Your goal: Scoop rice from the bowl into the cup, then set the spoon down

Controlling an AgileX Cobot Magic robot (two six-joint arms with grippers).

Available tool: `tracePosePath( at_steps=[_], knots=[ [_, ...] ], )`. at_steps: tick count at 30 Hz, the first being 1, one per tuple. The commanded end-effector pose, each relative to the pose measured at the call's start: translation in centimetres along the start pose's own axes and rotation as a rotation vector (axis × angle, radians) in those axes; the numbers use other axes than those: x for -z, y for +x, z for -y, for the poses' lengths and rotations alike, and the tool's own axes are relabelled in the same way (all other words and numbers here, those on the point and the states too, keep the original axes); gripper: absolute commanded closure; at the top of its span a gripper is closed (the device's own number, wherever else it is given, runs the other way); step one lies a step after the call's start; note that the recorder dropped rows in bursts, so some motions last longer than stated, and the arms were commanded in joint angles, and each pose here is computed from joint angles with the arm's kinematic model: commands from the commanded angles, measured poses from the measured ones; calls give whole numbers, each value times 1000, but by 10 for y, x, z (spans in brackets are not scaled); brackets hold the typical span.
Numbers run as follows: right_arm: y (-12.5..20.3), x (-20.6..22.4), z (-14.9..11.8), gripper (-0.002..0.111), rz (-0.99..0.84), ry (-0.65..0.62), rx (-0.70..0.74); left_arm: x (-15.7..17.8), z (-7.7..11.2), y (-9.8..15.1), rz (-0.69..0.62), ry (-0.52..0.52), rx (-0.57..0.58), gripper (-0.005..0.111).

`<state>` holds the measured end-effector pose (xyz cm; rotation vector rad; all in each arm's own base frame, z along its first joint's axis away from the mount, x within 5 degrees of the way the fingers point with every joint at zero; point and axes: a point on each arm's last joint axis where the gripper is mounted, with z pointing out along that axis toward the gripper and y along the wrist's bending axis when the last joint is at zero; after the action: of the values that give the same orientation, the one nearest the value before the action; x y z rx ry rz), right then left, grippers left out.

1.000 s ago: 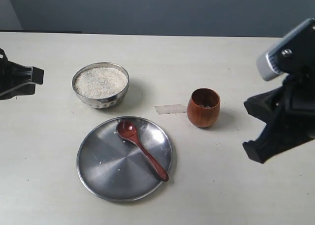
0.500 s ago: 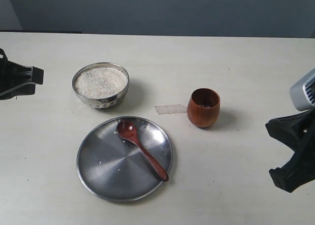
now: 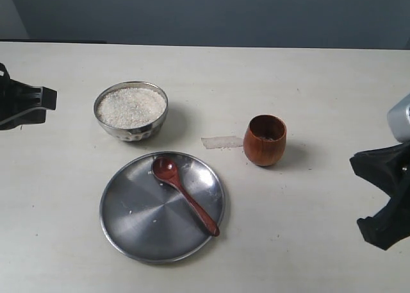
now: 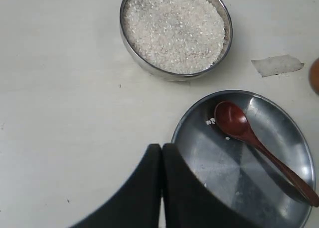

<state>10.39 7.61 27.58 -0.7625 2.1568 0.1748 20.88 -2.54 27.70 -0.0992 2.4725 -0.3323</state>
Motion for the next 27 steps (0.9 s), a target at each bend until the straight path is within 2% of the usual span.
tracePosePath(
  at_steps=[1, 5, 16, 22, 27],
  knots=[
    [6, 16, 5, 108, 52, -3, -79, 1, 1, -2, 14, 3, -3, 106],
    [12, 32, 13, 108, 107, 21, -218, 1, 1, -2, 14, 3, -3, 106],
    [26, 64, 34, 108, 254, 268, -492, 1, 1, -2, 14, 3, -3, 106],
    [32, 74, 39, 108, 296, 384, -558, 1, 1, -2, 14, 3, -3, 106],
    [36, 81, 42, 108, 312, 480, -554, 1, 1, -2, 14, 3, -3, 106]
  ],
)
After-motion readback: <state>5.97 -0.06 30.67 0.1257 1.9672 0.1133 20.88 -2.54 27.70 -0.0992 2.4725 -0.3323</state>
